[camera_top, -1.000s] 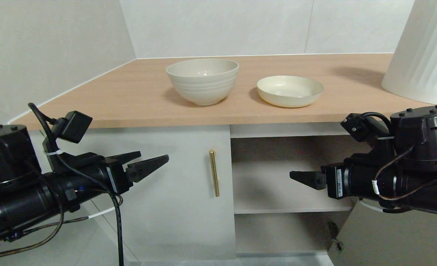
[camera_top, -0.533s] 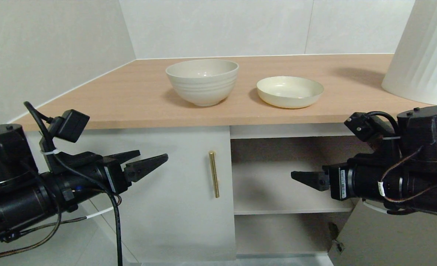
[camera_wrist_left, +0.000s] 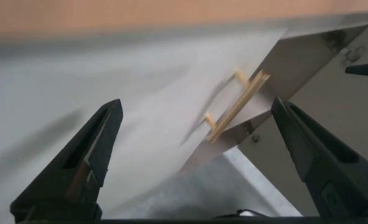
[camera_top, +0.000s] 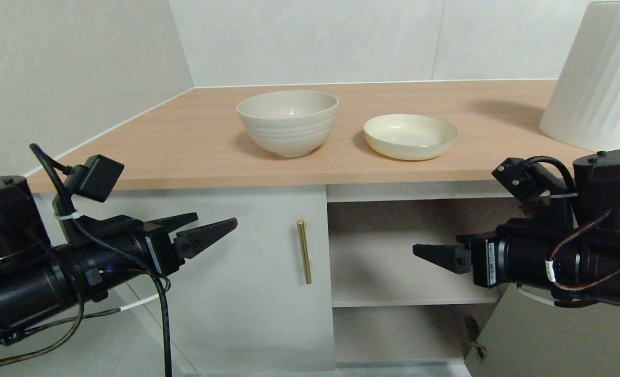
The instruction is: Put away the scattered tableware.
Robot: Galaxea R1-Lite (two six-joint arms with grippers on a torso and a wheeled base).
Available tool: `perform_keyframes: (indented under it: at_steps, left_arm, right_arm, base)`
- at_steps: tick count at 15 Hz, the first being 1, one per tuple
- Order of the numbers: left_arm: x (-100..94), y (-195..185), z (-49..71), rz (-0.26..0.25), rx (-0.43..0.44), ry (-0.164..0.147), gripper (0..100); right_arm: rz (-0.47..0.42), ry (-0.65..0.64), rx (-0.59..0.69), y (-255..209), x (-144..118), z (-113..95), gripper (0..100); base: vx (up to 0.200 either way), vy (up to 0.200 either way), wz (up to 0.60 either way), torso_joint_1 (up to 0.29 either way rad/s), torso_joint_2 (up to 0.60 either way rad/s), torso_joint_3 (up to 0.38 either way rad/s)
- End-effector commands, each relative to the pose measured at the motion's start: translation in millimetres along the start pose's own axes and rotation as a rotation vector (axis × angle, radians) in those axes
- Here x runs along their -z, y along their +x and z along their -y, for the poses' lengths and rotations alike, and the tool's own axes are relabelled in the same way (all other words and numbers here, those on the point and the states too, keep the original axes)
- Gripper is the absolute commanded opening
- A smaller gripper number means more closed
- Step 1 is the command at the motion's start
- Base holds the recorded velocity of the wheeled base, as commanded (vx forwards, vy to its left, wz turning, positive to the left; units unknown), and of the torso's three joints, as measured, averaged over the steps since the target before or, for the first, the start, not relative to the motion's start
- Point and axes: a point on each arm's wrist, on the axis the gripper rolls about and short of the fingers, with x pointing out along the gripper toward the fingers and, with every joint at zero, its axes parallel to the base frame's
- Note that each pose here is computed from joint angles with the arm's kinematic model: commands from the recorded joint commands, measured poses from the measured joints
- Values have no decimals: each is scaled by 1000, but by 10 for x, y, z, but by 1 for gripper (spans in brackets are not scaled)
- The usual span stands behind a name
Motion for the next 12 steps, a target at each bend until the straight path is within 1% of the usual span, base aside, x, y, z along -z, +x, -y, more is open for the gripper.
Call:
perform_keyframes:
  at_steps: [1,2,3,6,12]
  left_arm:
    - [-1,-1,1,1,0,0,100]
    - [-1,-1,1,1,0,0,100]
    - [-1,-1,1,1,0,0,100]
    - [-3,3,-1,1,0,0,100]
    - [-26,15,0,6,4,1,100]
  right_arm:
    - [5,-1,-3,-16,-4,-4,100]
    - [5,-1,-3,-16,-4,-4,100]
    - [5,-2,-3,-16,-4,-4,100]
    - [-1,-22,-1,-19,16,1,100]
    - [-4,-22,0,-10,20,3,100]
  base:
    - [0,0,0,32,-276,-261]
    - [0,0,0,27,-124,-281]
    - [0,0,0,193,-359,-295]
    - [0,0,0,167,-558,-300]
    - [0,0,0,178,-465,-287]
